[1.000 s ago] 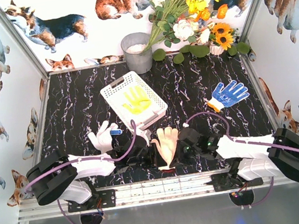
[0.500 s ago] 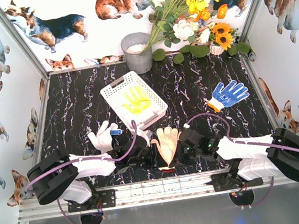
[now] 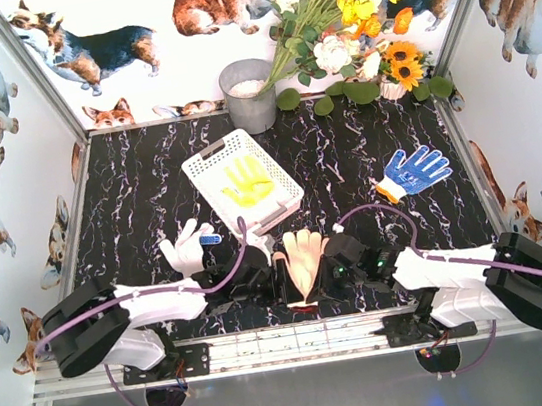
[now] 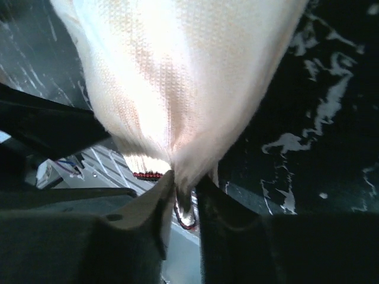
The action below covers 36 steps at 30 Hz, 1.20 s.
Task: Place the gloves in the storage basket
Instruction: Pair the glove with the glove.
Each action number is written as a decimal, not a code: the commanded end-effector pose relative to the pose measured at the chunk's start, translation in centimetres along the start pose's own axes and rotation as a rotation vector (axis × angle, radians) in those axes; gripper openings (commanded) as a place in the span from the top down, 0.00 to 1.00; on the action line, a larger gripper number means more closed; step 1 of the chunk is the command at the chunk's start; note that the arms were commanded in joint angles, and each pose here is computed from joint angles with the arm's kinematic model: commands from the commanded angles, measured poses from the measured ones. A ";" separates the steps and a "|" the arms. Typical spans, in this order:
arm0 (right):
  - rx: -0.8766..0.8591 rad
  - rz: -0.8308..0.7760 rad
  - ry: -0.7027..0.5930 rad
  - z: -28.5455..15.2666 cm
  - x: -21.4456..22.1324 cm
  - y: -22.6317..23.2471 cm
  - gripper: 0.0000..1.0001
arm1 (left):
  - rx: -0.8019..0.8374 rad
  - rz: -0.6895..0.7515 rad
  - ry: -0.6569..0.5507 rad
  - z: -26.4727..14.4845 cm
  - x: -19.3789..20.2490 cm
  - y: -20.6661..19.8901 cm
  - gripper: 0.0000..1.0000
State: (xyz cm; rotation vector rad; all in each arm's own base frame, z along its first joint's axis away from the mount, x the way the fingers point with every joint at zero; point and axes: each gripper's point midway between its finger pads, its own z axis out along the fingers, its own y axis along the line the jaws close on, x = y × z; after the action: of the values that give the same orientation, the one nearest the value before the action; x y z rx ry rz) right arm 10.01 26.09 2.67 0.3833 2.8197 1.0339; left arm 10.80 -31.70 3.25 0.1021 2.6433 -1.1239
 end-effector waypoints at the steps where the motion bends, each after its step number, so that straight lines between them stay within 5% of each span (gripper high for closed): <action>1: 0.011 -0.075 -0.051 -1.3 -1.0 1.2 0.70 | -0.184 0.064 -0.052 -1.6 -0.9 3.0 0.41; 7: 0.136 -0.156 -0.137 -4.3 -2.4 0.1 0.49 | -0.259 0.109 -0.116 -3.8 -2.2 3.5 0.36; 12: 0.160 -0.216 -0.224 -6.7 -3.9 0.4 0.43 | -0.126 0.147 -0.153 -4.2 -3.5 -0.3 0.46; 23: 0.008 -0.190 -0.114 -5.0 -2.1 3.0 0.87 | 0.089 0.167 -0.122 -1.6 -3.5 -5.9 0.73; 36: 0.088 -0.171 -0.078 -1.4 -2.2 0.7 0.94 | -0.034 0.182 -0.083 2.2 -2.6 -1.9 0.85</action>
State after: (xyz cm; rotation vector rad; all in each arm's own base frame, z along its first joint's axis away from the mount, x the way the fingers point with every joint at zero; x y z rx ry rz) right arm 11.28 24.60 4.88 0.1674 2.8092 0.8217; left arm 12.91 -34.32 4.36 0.2556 2.5311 -1.0485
